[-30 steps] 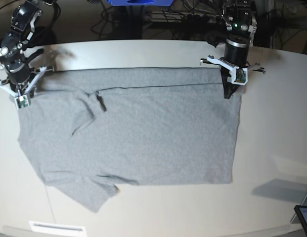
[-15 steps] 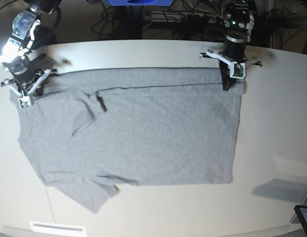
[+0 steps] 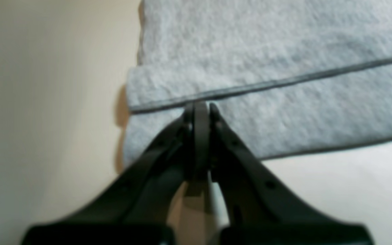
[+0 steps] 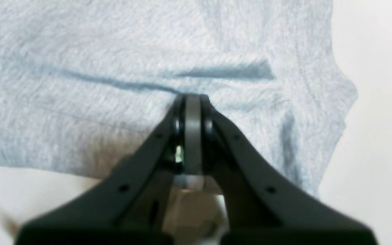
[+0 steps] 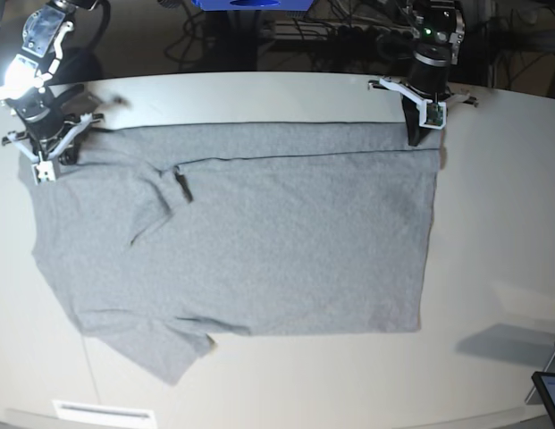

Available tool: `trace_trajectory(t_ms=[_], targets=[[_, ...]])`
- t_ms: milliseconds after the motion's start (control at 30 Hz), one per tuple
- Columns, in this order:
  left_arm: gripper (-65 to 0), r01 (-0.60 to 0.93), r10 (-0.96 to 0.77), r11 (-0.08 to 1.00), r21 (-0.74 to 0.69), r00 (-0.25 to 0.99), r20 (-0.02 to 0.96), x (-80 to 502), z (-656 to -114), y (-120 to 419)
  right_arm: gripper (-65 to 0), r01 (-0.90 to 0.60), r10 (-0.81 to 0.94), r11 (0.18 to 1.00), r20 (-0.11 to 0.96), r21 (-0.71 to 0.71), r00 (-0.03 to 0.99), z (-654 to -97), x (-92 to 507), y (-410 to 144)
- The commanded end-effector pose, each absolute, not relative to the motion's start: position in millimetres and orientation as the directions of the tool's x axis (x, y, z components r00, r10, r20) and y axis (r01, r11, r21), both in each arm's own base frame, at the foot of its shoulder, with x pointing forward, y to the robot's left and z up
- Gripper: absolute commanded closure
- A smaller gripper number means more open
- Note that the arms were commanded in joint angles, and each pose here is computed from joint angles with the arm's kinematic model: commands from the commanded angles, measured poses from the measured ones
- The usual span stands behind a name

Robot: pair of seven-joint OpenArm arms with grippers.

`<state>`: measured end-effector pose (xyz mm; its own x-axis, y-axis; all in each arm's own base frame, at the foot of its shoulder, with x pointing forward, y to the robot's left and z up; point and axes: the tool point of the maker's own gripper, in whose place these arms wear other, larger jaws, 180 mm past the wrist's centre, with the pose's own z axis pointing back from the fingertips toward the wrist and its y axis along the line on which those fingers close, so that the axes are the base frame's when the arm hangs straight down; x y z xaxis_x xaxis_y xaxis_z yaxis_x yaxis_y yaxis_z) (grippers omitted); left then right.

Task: Fold the T-shirt properly
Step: 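Hold the folded strip corners with both grippers and tug them outward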

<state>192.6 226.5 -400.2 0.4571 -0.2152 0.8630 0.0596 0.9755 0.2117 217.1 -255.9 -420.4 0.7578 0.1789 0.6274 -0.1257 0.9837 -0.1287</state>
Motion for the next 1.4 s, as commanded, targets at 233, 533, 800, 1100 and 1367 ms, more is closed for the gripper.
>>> trace_trajectory(t_ms=[233, 533, 800, 1100, 1367], targets=[[0.0, 0.070, -0.239, 0.970, 0.232, 0.427, 0.872, 188.0, -387.1, 227.4, -0.9, -0.153, 0.210, 0.976, 0.508, -0.152, 0.835, -437.8, 188.2, -262.0], [0.0, 0.069, -0.244, 0.970, 0.235, 0.358, 0.901, 208.0, -349.1, 216.1, -0.9, -0.160, 0.231, 0.971, 0.517, -0.179, 0.824, -427.7, 187.0, -263.4], [0.0, 0.055, -0.236, 0.971, 0.233, 0.387, 0.891, 220.1, -354.0, 219.5, -0.9, -0.163, 0.232, 0.971, 0.507, -0.177, 0.830, -430.0, 181.9, -262.9], [0.0, 0.043, -0.213, 0.974, 0.222, 0.506, 0.836, 201.1, -401.4, 234.8, -0.9, -0.165, 0.232, 0.971, 0.492, -0.175, 0.839, -432.8, 174.1, -263.4], [0.0, 0.056, -0.218, 0.973, 0.225, 0.543, 0.811, 182.6, -410.8, 236.5, -0.9, -0.173, 0.244, 0.967, 0.481, -0.187, 0.842, -430.5, 165.5, -264.7]])
